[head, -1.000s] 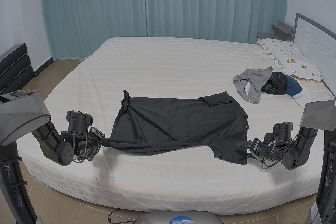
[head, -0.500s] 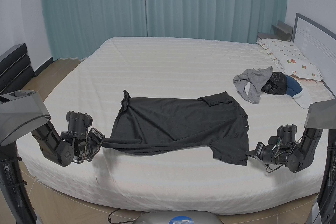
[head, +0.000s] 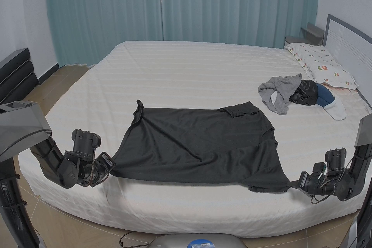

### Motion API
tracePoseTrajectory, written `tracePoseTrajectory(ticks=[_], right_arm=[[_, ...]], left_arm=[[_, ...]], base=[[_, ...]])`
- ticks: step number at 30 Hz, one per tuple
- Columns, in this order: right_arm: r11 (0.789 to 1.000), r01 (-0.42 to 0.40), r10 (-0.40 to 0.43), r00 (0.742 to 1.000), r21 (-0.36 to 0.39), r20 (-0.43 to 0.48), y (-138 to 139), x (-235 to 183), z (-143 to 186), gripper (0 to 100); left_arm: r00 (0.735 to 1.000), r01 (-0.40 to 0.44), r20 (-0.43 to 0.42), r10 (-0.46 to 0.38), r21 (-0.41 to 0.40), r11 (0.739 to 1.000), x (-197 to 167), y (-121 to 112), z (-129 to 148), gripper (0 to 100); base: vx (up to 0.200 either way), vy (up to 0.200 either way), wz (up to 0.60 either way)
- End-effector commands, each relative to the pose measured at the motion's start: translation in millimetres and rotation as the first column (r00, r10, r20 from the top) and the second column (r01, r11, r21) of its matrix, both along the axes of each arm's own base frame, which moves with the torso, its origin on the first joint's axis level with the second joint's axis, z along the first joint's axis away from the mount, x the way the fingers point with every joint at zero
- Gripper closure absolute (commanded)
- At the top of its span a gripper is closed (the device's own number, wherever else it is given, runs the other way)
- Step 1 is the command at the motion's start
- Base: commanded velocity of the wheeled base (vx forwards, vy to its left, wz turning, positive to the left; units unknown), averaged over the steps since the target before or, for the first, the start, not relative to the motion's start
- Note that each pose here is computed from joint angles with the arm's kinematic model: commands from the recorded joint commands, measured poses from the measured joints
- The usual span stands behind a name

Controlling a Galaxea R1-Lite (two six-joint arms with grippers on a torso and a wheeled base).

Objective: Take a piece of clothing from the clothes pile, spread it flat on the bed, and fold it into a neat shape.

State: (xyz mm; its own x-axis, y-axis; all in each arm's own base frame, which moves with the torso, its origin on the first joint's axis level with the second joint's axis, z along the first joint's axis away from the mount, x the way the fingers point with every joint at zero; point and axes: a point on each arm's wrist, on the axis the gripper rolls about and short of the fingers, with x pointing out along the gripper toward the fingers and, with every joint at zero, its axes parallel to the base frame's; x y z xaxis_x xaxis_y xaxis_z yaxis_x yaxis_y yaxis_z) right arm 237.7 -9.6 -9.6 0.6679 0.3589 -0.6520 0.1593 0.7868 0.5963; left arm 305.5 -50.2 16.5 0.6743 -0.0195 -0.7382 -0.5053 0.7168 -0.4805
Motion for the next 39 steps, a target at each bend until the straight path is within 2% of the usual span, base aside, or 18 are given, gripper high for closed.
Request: tracePoseTrajectory(ticks=[1,8,16,22,27,30,35,39], right_arm=[[1.000,-0.010,0.009,1.000,-0.009,-0.001,0,-21,10,100],[0.999,-0.025,0.025,0.999,-0.033,-0.026,-1,-42,13,100],[0.997,-0.057,0.052,0.994,-0.046,-0.098,0,-56,10,100],[0.984,-0.155,0.137,0.972,-0.082,-0.189,2,-74,12,100],[0.969,-0.232,0.199,0.938,-0.087,-0.284,5,-86,8,100],[0.962,-0.254,0.216,0.932,-0.098,-0.289,5,-87,7,100],[0.962,-0.243,0.210,0.950,-0.124,-0.233,4,-86,15,100],[0.961,-0.249,0.215,0.945,-0.119,-0.245,4,-87,14,100]], left_arm=[[0.997,0.065,-0.039,-0.063,0.057,0.996,-17,1,4,100],[0.988,0.122,-0.111,-0.110,0.103,0.987,-27,1,-6,100],[0.967,0.183,-0.205,-0.153,0.138,0.973,-39,4,-10,100],[0.952,0.223,-0.248,-0.180,0.156,0.962,-44,4,-13,100],[0.932,0.268,-0.294,-0.211,0.170,0.948,-52,4,-15,100],[0.928,0.283,-0.298,-0.224,0.175,0.943,-56,3,-13,100],[0.926,0.294,-0.295,-0.234,0.180,0.939,-60,3,-6,100],[0.928,0.298,-0.284,-0.240,0.183,0.937,-61,4,-2,100]], base=[[0.000,0.000,0.00],[0.000,0.000,0.00],[0.000,0.000,0.00],[0.000,0.000,0.00],[0.000,0.000,0.00],[0.000,0.000,0.00],[0.000,0.000,0.00],[0.000,0.000,0.00]])
